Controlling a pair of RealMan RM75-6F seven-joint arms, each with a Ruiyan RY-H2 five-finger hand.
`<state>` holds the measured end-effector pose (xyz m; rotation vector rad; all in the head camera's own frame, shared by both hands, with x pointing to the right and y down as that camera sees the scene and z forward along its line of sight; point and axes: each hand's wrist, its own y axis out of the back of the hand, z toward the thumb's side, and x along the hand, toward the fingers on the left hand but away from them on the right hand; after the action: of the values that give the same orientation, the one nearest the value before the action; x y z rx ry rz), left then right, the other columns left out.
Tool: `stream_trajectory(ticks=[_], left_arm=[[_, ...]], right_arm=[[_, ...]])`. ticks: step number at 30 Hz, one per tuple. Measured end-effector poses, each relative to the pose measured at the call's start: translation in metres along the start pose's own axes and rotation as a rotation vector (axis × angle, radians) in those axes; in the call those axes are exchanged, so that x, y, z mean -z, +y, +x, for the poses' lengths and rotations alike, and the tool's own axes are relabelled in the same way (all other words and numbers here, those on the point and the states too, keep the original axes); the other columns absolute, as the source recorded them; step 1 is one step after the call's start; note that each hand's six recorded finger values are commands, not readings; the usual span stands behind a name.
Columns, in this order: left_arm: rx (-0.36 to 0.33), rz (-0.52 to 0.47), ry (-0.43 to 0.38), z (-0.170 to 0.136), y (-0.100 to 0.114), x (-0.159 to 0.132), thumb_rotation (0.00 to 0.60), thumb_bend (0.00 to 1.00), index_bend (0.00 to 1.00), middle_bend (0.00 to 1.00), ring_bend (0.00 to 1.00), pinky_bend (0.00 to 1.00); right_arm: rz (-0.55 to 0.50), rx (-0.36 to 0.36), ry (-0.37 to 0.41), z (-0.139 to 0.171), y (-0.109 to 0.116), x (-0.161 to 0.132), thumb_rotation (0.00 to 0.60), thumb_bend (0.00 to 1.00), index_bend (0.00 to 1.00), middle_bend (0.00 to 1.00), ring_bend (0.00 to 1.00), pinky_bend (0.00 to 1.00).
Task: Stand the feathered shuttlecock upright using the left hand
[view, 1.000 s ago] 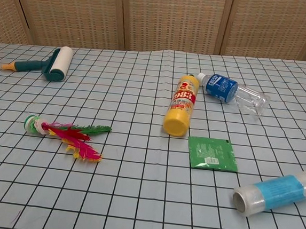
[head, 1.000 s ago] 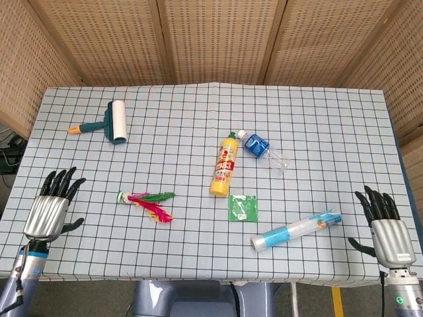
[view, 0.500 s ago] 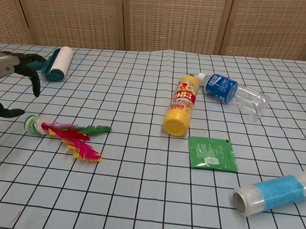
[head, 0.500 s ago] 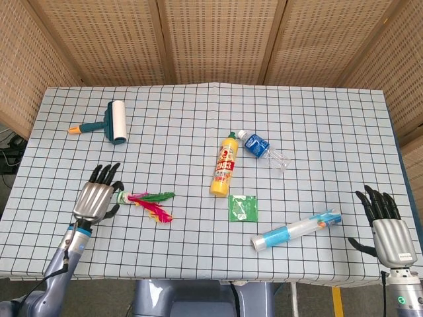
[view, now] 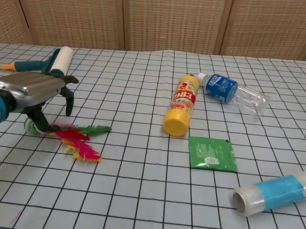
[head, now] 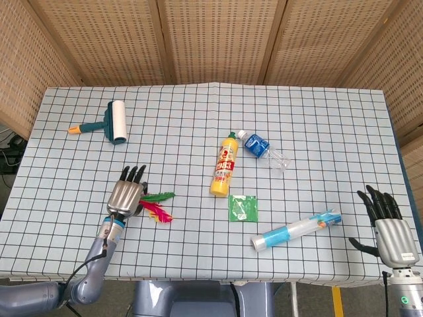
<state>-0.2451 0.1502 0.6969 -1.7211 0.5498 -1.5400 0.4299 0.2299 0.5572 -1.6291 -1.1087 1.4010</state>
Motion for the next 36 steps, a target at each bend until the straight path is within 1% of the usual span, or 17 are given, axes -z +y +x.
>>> stream_trajectory(ticks=[6,14,18,24,28,33,36], left_arm=[[0.018,0.012,-0.01,0.003,-0.009,-0.013,0.6,0.31,0.49,0.0,0.0,0.0],[0.025,0.023,-0.001,0.007,-0.014,-0.015,0.6,0.33,0.52,0.0,0.0,0.0],[0.03,0.02,0.0,0.008,-0.016,-0.015,0.6,0.4,0.55,0.0,0.0,0.0],[0.034,0.032,-0.004,0.01,-0.022,-0.017,0.6,0.41,0.57,0.0,0.0,0.0],[0.029,0.035,-0.013,0.009,-0.023,-0.019,0.6,0.48,0.58,0.0,0.0,0.0],[0.018,0.025,-0.02,0.008,-0.021,-0.019,0.6,0.51,0.59,0.0,0.0,0.0],[0.005,0.014,-0.027,0.006,-0.016,-0.019,0.6,0.52,0.6,0.0,0.0,0.0]], right_arm=[[-0.004,-0.001,-0.001,0.0,0.0,0.0,0.6,0.11,0.03,0.0,0.0,0.08],[-0.007,-0.001,0.002,0.0,0.0,0.0,0.6,0.11,0.03,0.0,0.0,0.08],[-0.008,-0.001,0.001,0.0,0.0,0.0,0.6,0.11,0.03,0.0,0.0,0.08],[-0.014,0.004,0.003,0.0,0.001,0.0,0.6,0.11,0.03,0.0,0.0,0.08],[-0.016,0.002,0.005,0.0,0.001,0.0,0.6,0.11,0.03,0.0,0.0,0.08],[-0.019,0.003,0.009,0.001,0.001,-0.001,0.6,0.11,0.03,0.0,0.0,0.08],[-0.019,0.004,0.008,0.001,0.002,0.0,0.6,0.11,0.03,0.0,0.0,0.08]])
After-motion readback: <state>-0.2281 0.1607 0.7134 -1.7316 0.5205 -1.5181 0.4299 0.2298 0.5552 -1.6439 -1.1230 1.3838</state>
